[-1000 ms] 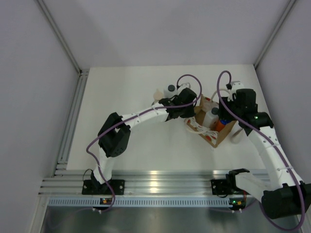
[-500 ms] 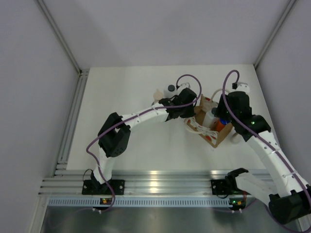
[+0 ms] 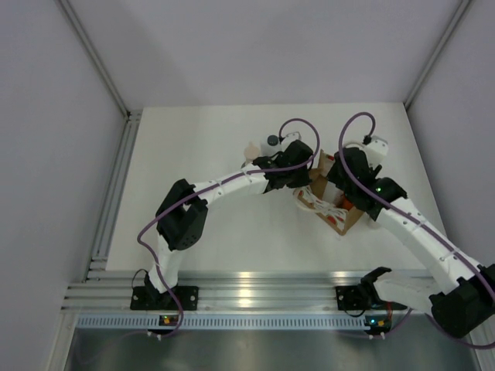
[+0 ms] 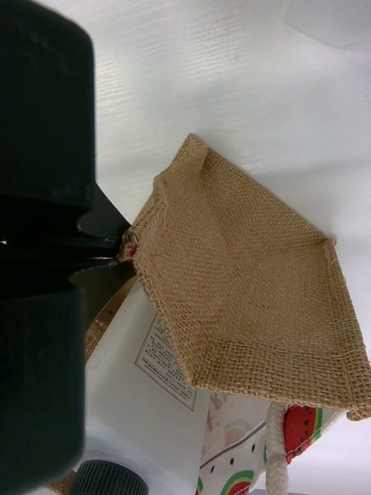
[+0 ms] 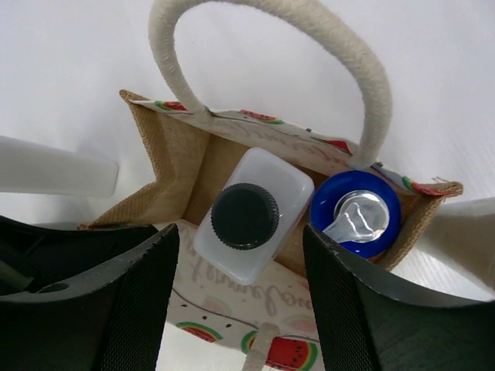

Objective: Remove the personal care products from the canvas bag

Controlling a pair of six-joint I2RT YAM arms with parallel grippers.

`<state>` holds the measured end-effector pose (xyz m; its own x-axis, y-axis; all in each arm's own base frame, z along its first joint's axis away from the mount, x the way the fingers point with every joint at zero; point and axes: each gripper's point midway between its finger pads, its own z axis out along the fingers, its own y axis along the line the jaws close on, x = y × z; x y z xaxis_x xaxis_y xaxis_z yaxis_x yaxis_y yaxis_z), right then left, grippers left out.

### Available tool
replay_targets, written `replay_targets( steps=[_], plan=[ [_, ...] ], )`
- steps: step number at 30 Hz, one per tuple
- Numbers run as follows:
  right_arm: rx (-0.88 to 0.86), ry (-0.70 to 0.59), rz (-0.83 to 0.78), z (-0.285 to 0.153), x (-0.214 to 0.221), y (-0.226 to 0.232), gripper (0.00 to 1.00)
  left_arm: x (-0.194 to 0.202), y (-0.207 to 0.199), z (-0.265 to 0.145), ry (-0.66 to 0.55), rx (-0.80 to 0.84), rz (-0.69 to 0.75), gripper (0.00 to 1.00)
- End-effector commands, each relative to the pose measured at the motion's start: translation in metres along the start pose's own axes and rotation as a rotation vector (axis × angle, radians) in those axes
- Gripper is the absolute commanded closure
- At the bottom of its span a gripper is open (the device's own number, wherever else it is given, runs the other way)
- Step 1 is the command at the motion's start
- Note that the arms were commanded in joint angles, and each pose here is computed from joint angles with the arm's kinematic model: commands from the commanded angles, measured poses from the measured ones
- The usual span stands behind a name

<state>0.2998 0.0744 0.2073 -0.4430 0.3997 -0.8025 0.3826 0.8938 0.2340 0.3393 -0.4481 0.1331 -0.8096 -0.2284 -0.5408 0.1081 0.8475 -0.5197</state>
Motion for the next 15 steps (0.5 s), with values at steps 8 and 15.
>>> replay_targets(
  steps=[8,15],
  plan=[
    [0.08,-0.095,0.148,0.007,-0.001,0.015,0.39,0.001,-0.008,0.008,0.007,0.029,-0.025,1.0],
    [0.147,-0.089,0.104,0.022,0.012,0.009,0.39,0.004,-0.007,0.006,0.015,0.031,-0.021,1.0]
  ],
)
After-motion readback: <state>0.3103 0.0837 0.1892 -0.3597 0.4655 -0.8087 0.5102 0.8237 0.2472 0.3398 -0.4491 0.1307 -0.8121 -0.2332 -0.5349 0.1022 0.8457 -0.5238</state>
